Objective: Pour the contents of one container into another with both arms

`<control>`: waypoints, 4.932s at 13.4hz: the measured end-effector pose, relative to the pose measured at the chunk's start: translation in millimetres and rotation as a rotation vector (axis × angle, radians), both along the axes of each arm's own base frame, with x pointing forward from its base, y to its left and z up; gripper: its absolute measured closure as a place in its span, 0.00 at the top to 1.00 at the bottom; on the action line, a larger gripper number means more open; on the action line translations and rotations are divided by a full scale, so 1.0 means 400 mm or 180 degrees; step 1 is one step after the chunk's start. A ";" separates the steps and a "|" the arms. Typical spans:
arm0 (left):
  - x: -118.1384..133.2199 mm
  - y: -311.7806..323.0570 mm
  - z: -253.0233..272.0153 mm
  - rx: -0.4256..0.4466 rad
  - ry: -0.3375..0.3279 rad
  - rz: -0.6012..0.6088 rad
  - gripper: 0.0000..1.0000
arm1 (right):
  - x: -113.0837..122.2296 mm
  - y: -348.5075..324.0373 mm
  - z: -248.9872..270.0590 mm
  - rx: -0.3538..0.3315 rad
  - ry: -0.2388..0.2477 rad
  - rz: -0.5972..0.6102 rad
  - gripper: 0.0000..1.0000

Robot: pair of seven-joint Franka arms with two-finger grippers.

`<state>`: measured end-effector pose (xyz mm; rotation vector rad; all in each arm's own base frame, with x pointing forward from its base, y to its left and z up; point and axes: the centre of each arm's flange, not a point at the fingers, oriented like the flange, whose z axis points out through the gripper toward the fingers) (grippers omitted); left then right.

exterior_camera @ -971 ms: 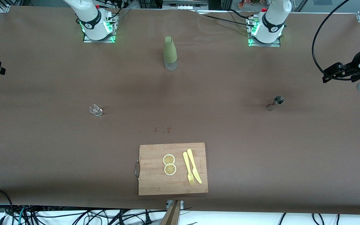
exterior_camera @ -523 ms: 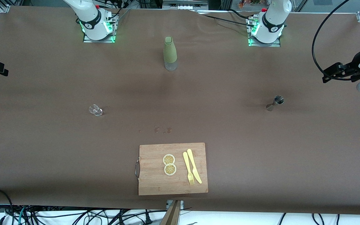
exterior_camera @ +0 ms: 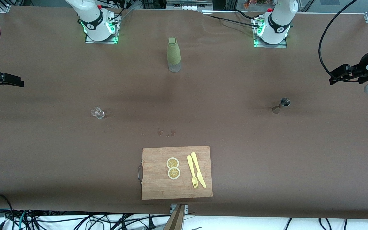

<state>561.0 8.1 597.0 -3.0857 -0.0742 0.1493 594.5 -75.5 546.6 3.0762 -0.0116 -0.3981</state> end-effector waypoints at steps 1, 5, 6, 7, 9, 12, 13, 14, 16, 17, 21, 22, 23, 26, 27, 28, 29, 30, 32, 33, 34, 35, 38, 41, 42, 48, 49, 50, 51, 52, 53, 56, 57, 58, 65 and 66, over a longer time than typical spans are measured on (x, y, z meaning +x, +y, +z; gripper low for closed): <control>-0.001 0.000 -0.001 -0.0001 0.0007 0.0000 1.00 | 0.003 0.000 -0.009 0.0000 0.0020 0.0000 1.00; -0.002 0.000 -0.003 -0.0001 0.0029 0.0001 1.00 | 0.009 -0.001 -0.027 0.0006 0.0059 0.0028 1.00; -0.003 0.000 -0.004 -0.0001 0.0039 0.0002 1.00 | 0.009 -0.003 -0.027 0.0023 0.0061 0.0084 1.00; -0.005 0.000 -0.005 -0.0001 0.0054 0.0003 1.00 | 0.009 -0.006 -0.027 0.0037 0.0064 0.0132 1.00; -0.006 0.000 -0.006 -0.0006 0.0068 0.0004 1.00 | 0.010 -0.007 -0.032 0.0051 0.0075 0.0181 1.00; -0.006 0.001 -0.006 -0.0016 0.0074 0.0010 1.00 | 0.018 -0.002 -0.052 0.0051 0.0110 0.0197 1.00; -0.007 0.002 -0.006 -0.0017 0.0074 0.0011 1.00 | 0.022 -0.001 -0.060 0.0050 0.0119 0.0201 1.00; -0.007 0.002 -0.006 -0.0017 0.0074 0.0011 1.00 | 0.026 0.000 -0.065 0.0047 0.0111 0.0205 1.00; -0.007 0.002 -0.006 -0.0017 0.0074 0.0013 1.00 | 0.033 0.003 -0.067 0.0041 0.0066 0.0219 1.00; -0.007 0.003 -0.006 -0.0017 0.0074 0.0013 1.00 | 0.035 0.006 -0.065 0.0041 0.0054 0.0229 1.00; -0.007 0.002 -0.006 -0.0018 0.0074 0.0013 1.00 | 0.043 0.039 -0.061 0.0028 0.0010 0.0305 1.00; -0.007 0.002 -0.006 -0.0018 0.0074 0.0013 1.00 | 0.046 0.040 -0.059 0.0004 -0.0015 0.0317 1.00; -0.007 0.002 -0.006 -0.0018 0.0074 0.0013 1.00 | 0.047 0.037 -0.058 -0.0033 -0.0024 0.0324 1.00; -0.007 0.002 -0.008 -0.0018 0.0081 0.0015 1.00 | 0.047 0.028 -0.056 -0.0133 -0.0017 0.0339 1.00; -0.007 0.002 -0.009 -0.0018 0.0083 0.0015 1.00 | 0.047 0.026 -0.056 -0.0170 -0.0011 0.0346 1.00; -0.007 0.001 -0.009 -0.0032 0.0083 0.0016 1.00 | 0.047 0.027 -0.055 -0.0188 -0.0009 0.0353 1.00; -0.007 -0.002 -0.009 -0.0068 0.0084 0.0017 1.00 | 0.047 0.029 -0.055 -0.0195 -0.0008 0.0362 1.00; -0.007 -0.004 -0.009 -0.0092 0.0084 0.0018 1.00 | 0.048 0.033 -0.055 -0.0197 -0.0009 0.0369 1.00; -0.007 -0.005 -0.009 -0.0100 0.0084 0.0018 1.00 | 0.049 0.039 -0.055 -0.0198 -0.0011 0.0383 1.00; -0.007 -0.005 -0.010 -0.0100 0.0085 0.0018 1.00 | 0.049 0.040 -0.055 -0.0198 -0.0016 0.0386 1.00; -0.007 -0.005 -0.010 -0.0100 0.0086 0.0018 1.00 | 0.051 0.040 -0.055 -0.0199 -0.0028 0.0394 1.00; -0.007 -0.005 -0.011 -0.0100 0.0088 0.0018 1.00 | 0.053 0.040 -0.057 -0.0195 -0.0032 0.0413 1.00; -0.007 -0.005 -0.011 -0.0100 0.0090 0.0018 1.00 | 0.061 0.040 -0.076 -0.0149 -0.0003 0.0614 1.00; -0.006 -0.003 -0.013 -0.0102 0.0093 0.0014 1.00 | 0.075 0.036 -0.106 -0.0083 0.0043 0.0892 1.00; -0.004 0.000 -0.015 -0.0097 0.0087 0.0000 1.00 | 0.078 0.036 -0.112 -0.0065 0.0051 0.0968 1.00; 0.052 0.142 -0.078 -0.0170 -0.0149 -0.0863 1.00 | 0.090 0.038 -0.137 0.0342 0.0020 0.1598 1.00; 0.058 0.169 -0.095 -0.0192 -0.0138 -0.1024 1.00 | 0.091 0.029 -0.145 0.0403 0.0026 0.1686 1.00; 0.063 0.190 -0.110 -0.0223 -0.0135 -0.1134 1.00 | 0.093 0.022 -0.153 0.0451 0.0034 0.1775 1.00; 0.066 0.205 -0.122 -0.0271 -0.0140 -0.1236 1.00 | 0.095 0.017 -0.160 0.0497 0.0039 0.1869 1.00; 0.069 0.220 -0.135 -0.0336 -0.0153 -0.1369 1.00 | 0.097 0.016 -0.166 0.0546 0.0036 0.1965 1.00; 0.070 0.238 -0.153 -0.0432 -0.0172 -0.1543 1.00 | 0.099 0.016 -0.171 0.0589 0.0036 0.2061 1.00; 0.071 0.311 -0.217 -0.0746 -0.0264 -0.2032 1.00 | 0.104 0.010 -0.185 0.0703 0.0030 0.2316 1.00; 0.071 0.335 -0.244 -0.0866 -0.0288 -0.2184 1.00 | 0.104 0.008 -0.189 0.0742 0.0032 0.2419 1.00; 0.072 0.357 -0.278 -0.1018 -0.0329 -0.2351 1.00 | 0.106 0.008 -0.194 0.0800 0.0025 0.2531 1.00; 0.081 0.476 -0.667 -0.2064 -0.0968 -0.3436 1.00 | 0.114 -0.053 -0.277 0.1451 -0.0166 0.3086 1.00; 0.074 0.496 -0.724 -0.2185 -0.1086 -0.3557 1.00 | 0.116 -0.068 -0.301 0.1552 -0.0194 0.3126 1.00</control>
